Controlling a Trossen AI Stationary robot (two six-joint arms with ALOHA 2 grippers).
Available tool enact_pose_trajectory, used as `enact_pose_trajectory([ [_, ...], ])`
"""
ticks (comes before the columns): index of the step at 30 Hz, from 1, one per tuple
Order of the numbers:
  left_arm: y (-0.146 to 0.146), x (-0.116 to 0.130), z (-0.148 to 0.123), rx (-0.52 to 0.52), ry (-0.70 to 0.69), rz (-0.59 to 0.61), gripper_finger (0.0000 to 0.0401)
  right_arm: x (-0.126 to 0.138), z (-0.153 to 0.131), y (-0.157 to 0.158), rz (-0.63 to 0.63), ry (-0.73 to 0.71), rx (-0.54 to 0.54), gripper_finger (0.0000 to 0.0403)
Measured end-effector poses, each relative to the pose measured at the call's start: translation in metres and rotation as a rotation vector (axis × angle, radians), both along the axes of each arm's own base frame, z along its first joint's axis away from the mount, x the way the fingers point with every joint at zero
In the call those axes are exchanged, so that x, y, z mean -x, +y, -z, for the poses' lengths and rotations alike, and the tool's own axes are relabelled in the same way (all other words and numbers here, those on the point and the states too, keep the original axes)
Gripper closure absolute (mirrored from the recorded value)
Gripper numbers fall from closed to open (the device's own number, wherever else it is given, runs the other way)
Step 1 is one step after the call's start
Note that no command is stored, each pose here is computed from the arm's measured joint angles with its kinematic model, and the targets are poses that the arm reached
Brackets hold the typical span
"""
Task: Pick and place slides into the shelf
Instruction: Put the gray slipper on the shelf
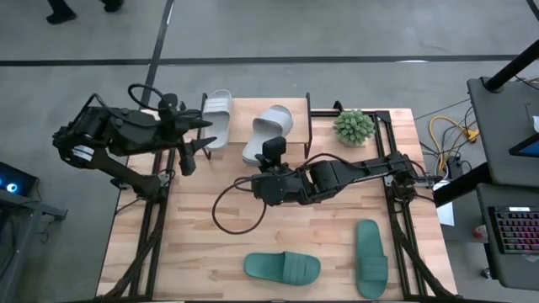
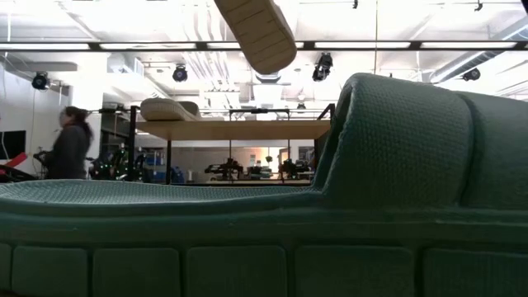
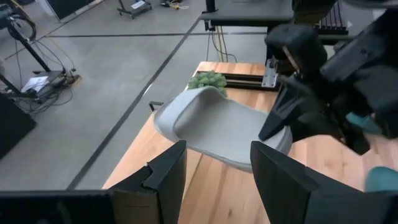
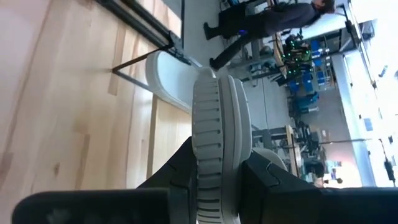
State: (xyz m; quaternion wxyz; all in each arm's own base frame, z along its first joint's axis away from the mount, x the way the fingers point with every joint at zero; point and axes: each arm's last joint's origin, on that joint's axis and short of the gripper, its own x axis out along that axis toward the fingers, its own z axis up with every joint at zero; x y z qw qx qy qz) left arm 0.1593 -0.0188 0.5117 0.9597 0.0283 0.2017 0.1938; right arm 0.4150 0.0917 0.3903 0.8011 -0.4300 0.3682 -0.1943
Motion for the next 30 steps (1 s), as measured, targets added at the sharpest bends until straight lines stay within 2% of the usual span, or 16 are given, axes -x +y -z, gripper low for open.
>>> enact_pose_trajectory([
  [4,0.000,0.003,-0.001,0.016,-0.012,0.000,0.0238,-0.003,0.016,0.000,-0.013,0.073,0.062,0.0343],
  [8,0.001,0.003,-0.001,0.018,-0.014,-0.001,0.0238,-0.008,0.032,0.000,-0.019,0.104,0.081,0.0345],
  [13,-0.001,-0.001,0.001,0.022,-0.003,0.005,0.0238,-0.013,0.045,0.001,-0.008,0.085,0.092,0.0346],
  [21,-0.002,-0.007,0.003,0.022,0.015,0.012,0.0238,-0.021,0.063,-0.002,0.002,0.092,0.184,0.0346],
  [30,-0.002,-0.005,0.003,0.030,0.011,0.025,0.0238,-0.029,0.084,-0.003,-0.105,0.075,0.178,0.0347],
])
